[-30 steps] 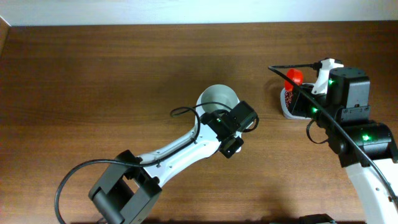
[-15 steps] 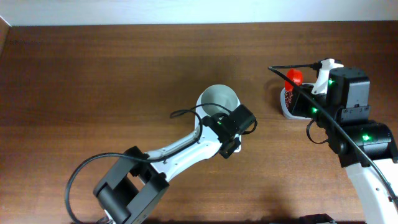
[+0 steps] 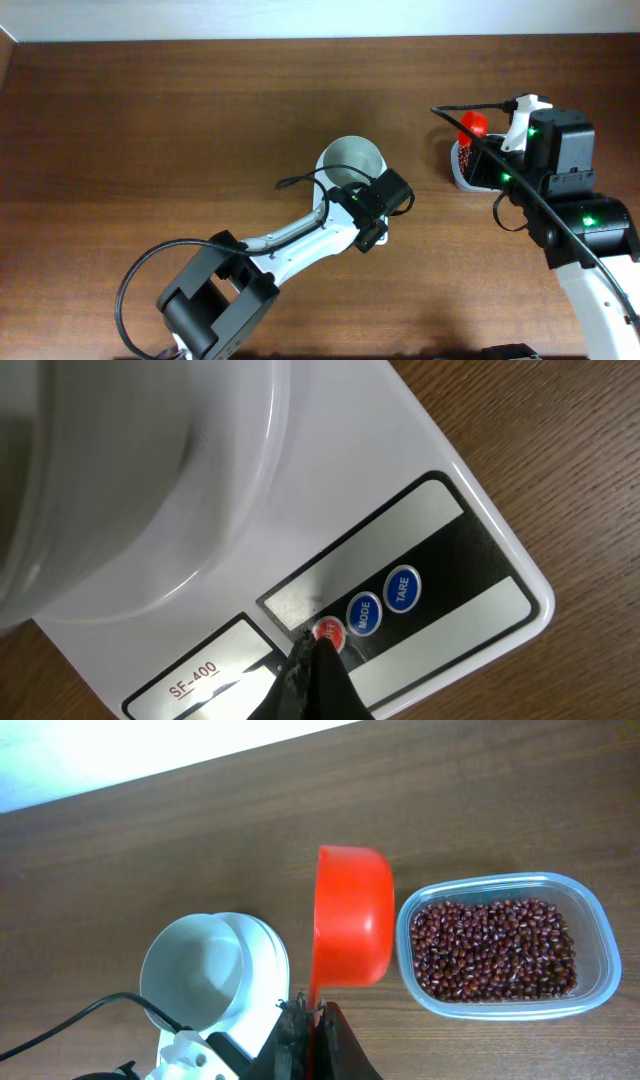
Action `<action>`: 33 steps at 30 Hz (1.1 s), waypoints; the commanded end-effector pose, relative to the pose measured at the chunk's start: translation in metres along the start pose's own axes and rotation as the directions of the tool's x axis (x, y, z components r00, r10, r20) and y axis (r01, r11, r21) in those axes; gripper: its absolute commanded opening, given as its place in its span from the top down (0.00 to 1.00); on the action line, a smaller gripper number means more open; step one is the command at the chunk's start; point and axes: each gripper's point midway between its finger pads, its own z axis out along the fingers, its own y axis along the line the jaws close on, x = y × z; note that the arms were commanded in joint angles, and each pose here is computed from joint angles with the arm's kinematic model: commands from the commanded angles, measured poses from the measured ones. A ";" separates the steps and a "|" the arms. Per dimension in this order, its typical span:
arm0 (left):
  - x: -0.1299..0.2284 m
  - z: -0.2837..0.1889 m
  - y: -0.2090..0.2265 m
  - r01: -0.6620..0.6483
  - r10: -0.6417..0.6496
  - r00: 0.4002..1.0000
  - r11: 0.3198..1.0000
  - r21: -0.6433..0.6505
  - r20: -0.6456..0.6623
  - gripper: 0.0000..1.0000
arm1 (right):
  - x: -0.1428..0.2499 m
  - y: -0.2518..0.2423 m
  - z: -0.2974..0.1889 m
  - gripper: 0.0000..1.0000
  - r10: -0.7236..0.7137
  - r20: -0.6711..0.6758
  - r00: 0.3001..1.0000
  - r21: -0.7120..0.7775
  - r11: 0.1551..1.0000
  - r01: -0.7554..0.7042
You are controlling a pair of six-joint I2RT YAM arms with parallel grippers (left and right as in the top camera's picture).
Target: Scoop item into bowl and weigh 50g on scale
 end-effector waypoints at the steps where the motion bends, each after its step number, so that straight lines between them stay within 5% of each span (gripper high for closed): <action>1: 0.007 0.010 0.000 -0.023 0.023 0.999 1.000 -0.012 -0.028 1.00 | -0.008 -0.005 -0.004 0.96 -0.007 0.021 1.000 0.032 0.999 0.006; 33: 0.011 0.028 -0.004 -0.055 0.055 0.997 0.998 -0.011 -0.052 1.00 | -0.004 -0.007 -0.004 0.96 -0.005 0.009 1.000 0.041 0.999 0.005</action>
